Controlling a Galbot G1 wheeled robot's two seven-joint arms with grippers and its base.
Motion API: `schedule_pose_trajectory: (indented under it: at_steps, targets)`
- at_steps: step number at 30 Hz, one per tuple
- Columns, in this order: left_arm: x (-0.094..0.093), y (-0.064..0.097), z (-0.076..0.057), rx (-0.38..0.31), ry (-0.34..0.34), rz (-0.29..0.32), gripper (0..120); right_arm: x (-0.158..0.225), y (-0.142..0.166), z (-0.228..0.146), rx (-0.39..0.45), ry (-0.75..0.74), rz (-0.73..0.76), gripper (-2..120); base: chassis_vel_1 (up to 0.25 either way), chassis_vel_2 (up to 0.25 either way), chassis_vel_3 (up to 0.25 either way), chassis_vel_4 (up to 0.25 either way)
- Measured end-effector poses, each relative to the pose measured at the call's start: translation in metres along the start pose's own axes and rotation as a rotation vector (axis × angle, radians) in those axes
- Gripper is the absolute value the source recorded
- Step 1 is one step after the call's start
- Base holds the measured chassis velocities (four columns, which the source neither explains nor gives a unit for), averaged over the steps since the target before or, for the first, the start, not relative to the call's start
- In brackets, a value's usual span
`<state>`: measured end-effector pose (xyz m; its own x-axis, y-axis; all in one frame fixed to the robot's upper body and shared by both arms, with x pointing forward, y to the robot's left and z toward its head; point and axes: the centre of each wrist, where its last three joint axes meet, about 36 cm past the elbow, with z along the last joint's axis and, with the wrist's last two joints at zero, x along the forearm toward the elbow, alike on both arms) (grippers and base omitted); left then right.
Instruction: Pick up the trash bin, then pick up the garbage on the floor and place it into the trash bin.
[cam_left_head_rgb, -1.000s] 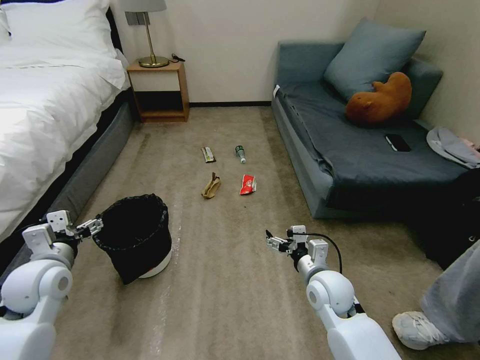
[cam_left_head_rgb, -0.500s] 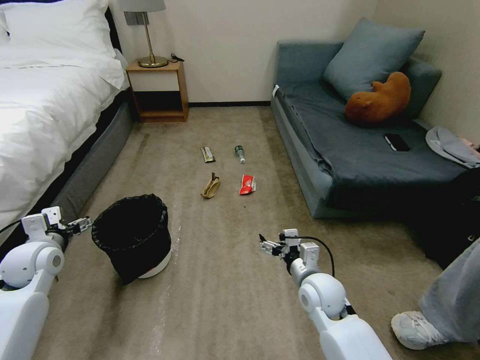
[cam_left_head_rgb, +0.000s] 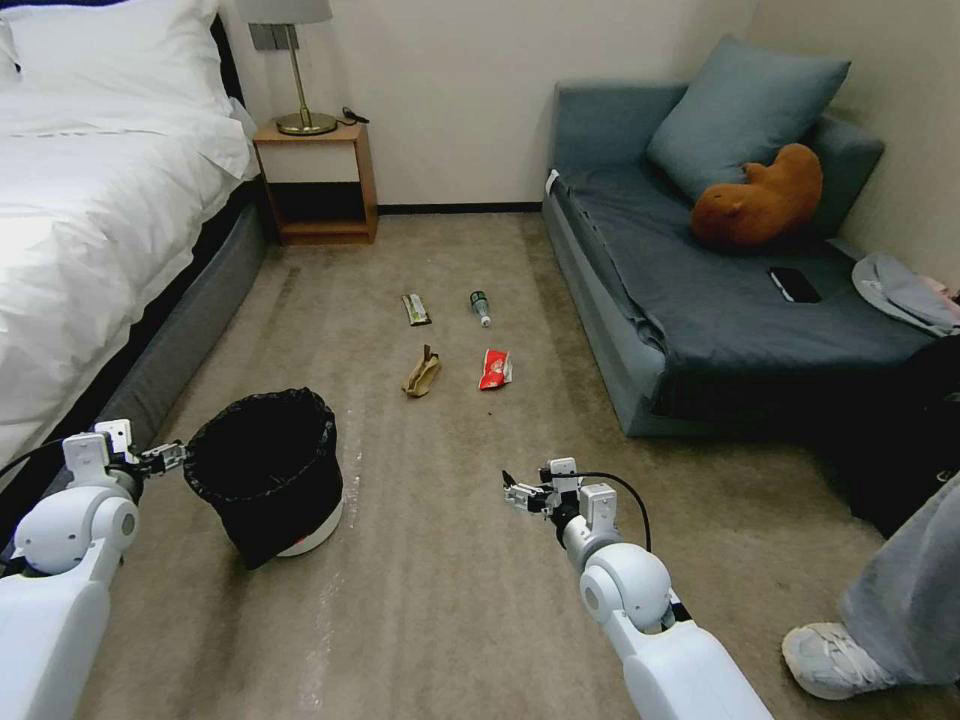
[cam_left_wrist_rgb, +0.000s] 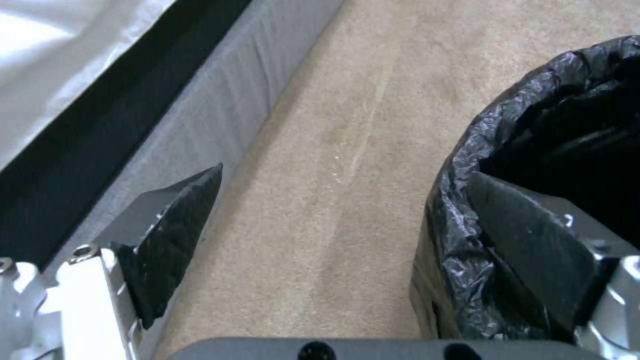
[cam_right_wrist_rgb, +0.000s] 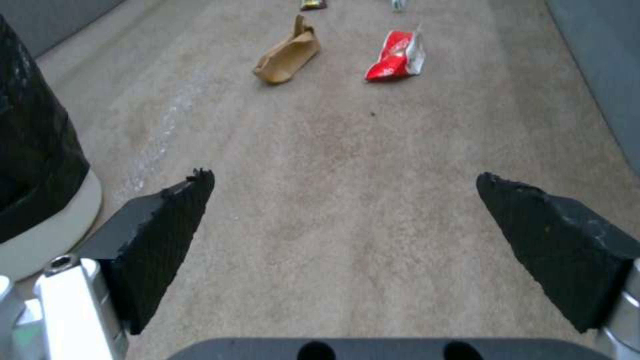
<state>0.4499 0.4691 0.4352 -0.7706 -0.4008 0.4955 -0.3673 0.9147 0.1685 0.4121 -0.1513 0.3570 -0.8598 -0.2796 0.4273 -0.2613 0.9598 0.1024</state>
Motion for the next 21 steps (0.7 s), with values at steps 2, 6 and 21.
schedule_pose_trajectory:
  at_steps: [2, 6, 21]
  targets:
    - [-0.002, -0.001, 0.0, 0.002, 0.003, 0.004, 98, -0.002, 0.0, 0.0, 0.002, 0.0, 0.0, 100, 0.0, 0.0, 0.0, 0.0]
    - [-0.006, -0.004, 0.0, 0.004, 0.008, 0.015, 98, -0.005, 0.0, -0.001, 0.004, 0.001, -0.002, 100, 0.0, 0.0, 0.0, 0.0]
    - [-0.037, -0.031, 0.007, -0.016, 0.05, 0.052, 98, -0.021, 0.002, 0.003, 0.012, 0.016, -0.006, 100, 0.0, 0.0, 0.0, 0.0]
